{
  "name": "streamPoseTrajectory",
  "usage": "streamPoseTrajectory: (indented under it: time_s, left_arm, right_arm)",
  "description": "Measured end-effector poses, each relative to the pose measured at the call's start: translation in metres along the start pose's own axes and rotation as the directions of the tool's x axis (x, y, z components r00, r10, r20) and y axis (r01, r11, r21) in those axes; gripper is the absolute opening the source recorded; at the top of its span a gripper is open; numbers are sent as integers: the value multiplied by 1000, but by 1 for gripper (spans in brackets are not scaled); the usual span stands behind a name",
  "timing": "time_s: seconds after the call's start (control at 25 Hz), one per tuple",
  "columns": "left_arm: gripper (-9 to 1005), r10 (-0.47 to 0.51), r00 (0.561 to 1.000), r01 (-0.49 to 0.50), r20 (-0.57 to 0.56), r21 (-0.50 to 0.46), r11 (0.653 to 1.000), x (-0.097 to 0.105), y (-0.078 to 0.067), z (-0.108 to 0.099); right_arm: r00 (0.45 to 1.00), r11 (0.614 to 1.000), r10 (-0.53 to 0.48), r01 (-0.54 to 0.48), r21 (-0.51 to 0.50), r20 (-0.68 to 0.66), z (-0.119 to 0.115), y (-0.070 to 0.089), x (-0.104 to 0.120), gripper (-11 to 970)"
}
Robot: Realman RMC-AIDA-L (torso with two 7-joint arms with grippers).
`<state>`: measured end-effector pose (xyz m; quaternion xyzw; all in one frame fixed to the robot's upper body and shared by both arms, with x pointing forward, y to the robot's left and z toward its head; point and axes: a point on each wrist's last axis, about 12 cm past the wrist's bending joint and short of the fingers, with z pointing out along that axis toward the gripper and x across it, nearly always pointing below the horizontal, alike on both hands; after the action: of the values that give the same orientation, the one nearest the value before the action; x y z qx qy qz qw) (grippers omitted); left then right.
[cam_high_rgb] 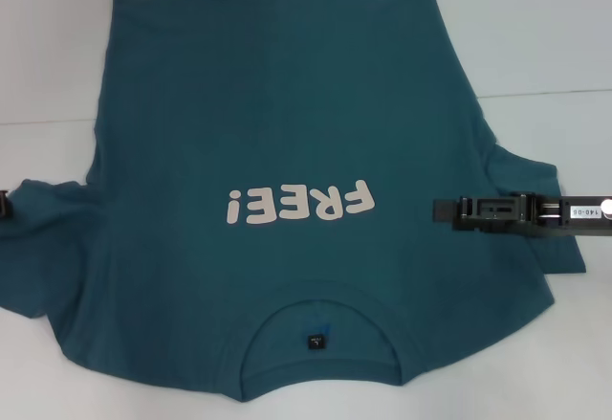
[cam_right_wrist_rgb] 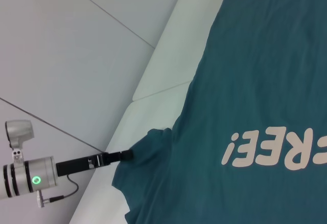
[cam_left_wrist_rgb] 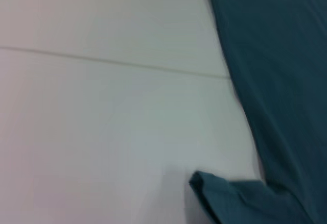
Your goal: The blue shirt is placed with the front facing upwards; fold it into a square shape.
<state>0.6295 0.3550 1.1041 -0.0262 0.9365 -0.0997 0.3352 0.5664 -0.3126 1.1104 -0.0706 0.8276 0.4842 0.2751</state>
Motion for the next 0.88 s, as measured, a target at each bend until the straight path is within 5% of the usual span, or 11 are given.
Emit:
streamPoseTrajectory:
  time_s: [0.36,0.88]
  left_arm:
    - [4,-9,1000,9,4,41,999,-10,-13,-10]
    - [3,15,993,-7,-118,65,998,-29,-67,-14]
  right_arm:
    - [1000,1000,4,-4,4,2,-1,-1,2,817]
    - [1000,1000,-1,1,-2,1,1,-1,3,817]
